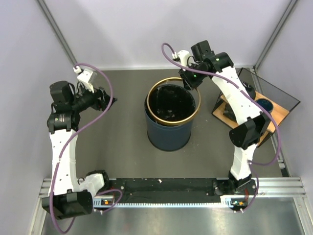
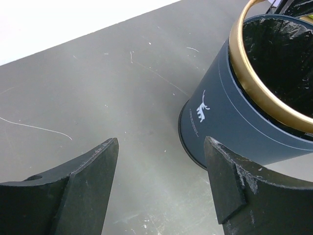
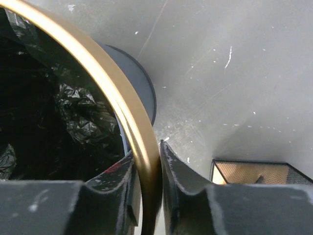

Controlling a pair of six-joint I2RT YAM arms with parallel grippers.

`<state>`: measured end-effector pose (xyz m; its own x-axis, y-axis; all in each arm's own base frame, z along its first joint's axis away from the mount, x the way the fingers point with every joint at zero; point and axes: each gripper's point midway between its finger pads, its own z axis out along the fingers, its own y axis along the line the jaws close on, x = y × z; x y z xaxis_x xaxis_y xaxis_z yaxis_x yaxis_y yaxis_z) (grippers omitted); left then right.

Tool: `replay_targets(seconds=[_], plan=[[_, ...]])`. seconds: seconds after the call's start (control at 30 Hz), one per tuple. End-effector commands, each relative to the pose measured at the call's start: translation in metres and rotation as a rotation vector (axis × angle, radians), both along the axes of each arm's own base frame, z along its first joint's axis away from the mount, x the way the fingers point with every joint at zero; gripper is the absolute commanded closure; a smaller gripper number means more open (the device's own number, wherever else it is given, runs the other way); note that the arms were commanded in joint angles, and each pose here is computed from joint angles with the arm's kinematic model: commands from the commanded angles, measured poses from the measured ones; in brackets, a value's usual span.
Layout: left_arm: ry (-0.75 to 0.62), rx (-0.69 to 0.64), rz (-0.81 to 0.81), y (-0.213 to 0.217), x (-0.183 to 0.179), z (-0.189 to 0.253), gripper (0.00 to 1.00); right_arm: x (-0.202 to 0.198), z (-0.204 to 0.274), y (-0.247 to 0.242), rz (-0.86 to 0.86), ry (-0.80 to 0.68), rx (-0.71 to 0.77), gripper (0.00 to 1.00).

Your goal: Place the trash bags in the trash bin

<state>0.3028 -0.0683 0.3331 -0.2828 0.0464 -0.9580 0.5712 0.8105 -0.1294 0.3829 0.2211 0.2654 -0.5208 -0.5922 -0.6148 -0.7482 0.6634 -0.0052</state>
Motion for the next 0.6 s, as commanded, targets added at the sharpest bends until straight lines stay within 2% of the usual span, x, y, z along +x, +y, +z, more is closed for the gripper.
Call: replay_targets(seconds=[0.0,0.07,0.2,0.57], plan=[[-0.025,0.007,-0.002,0.000,0.001,0.001,0.23,-0.015,0.006,0.020,0.056,0.025,0.071,0.86],[-0.022,0.004,-0.002,0.000,0.002,0.001,0.23,-0.017,0.010,0.024,0.067,0.031,0.097,0.92],[-0.018,0.005,-0.004,0.000,0.002,-0.001,0.23,-0.011,0.023,0.022,0.052,0.002,0.126,0.96],[-0.010,0.007,-0.004,0.000,0.002,-0.004,0.23,-0.006,0.060,0.017,0.025,-0.096,0.157,0.96]])
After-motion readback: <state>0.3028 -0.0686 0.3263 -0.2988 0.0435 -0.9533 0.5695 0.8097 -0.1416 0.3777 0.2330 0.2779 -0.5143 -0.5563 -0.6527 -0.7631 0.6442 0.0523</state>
